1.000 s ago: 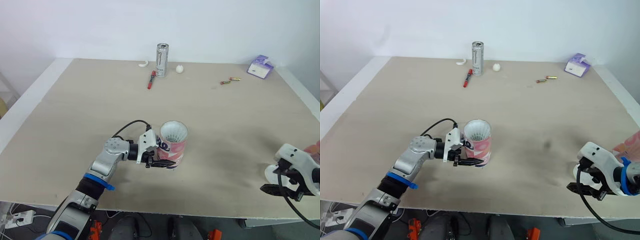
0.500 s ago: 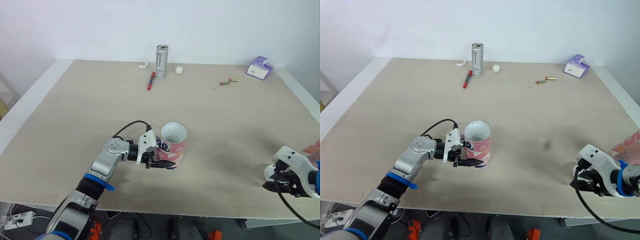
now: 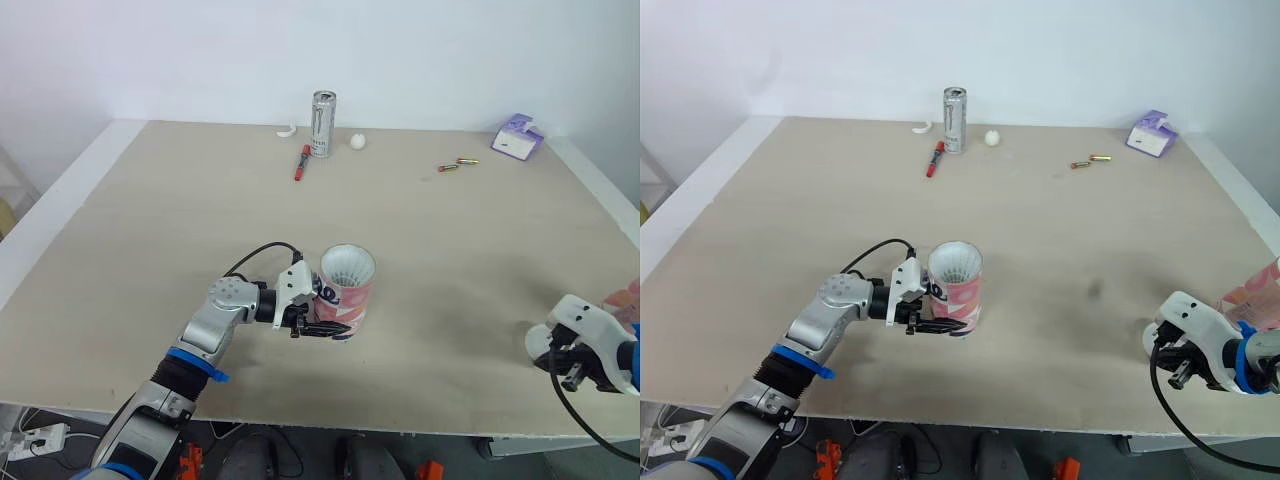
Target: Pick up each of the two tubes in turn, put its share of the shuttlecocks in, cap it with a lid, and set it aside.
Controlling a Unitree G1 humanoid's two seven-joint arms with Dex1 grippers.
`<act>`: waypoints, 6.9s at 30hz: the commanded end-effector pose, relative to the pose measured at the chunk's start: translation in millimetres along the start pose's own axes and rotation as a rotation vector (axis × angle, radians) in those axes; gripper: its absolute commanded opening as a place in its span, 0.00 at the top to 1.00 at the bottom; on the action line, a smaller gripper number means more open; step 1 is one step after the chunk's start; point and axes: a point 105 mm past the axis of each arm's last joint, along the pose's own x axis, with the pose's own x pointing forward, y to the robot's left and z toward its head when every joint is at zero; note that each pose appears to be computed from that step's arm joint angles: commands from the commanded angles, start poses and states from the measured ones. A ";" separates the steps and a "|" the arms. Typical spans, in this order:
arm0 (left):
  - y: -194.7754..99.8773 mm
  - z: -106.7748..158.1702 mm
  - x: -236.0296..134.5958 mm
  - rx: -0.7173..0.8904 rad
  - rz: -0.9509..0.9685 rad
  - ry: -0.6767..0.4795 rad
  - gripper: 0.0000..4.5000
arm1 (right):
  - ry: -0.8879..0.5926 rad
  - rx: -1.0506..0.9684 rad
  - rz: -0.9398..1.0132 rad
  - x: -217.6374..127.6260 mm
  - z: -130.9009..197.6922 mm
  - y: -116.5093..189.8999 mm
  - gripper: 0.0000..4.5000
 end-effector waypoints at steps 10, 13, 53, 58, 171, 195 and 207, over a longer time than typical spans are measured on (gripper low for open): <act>-15.7 -27.2 3.8 -0.087 -0.071 0.081 0.41 | -0.367 -0.818 0.045 -75.0 155.4 43.8 0.99; -15.6 -27.2 3.3 -0.093 -0.075 0.083 0.41 | -0.444 -0.999 0.082 -95.0 182.1 66.0 0.99; -17.1 -26.2 3.3 -0.118 -0.083 0.104 0.41 | -0.519 -1.557 0.469 -79.5 251.1 134.8 0.99; -18.1 -26.5 3.4 -0.123 -0.082 0.104 0.41 | -0.518 -1.564 0.467 -78.6 252.3 134.8 0.99; -19.9 -30.9 1.2 -0.159 -0.072 0.120 0.41 | -0.554 -0.714 0.631 -6.0 258.8 165.6 0.99; -16.8 -31.9 0.1 -0.162 -0.055 0.116 0.41 | -0.433 -0.772 0.647 10.8 246.6 166.0 0.99; -11.1 -25.2 -3.2 -0.071 -0.017 0.099 0.41 | -0.904 -0.358 0.646 -83.1 278.2 96.9 0.99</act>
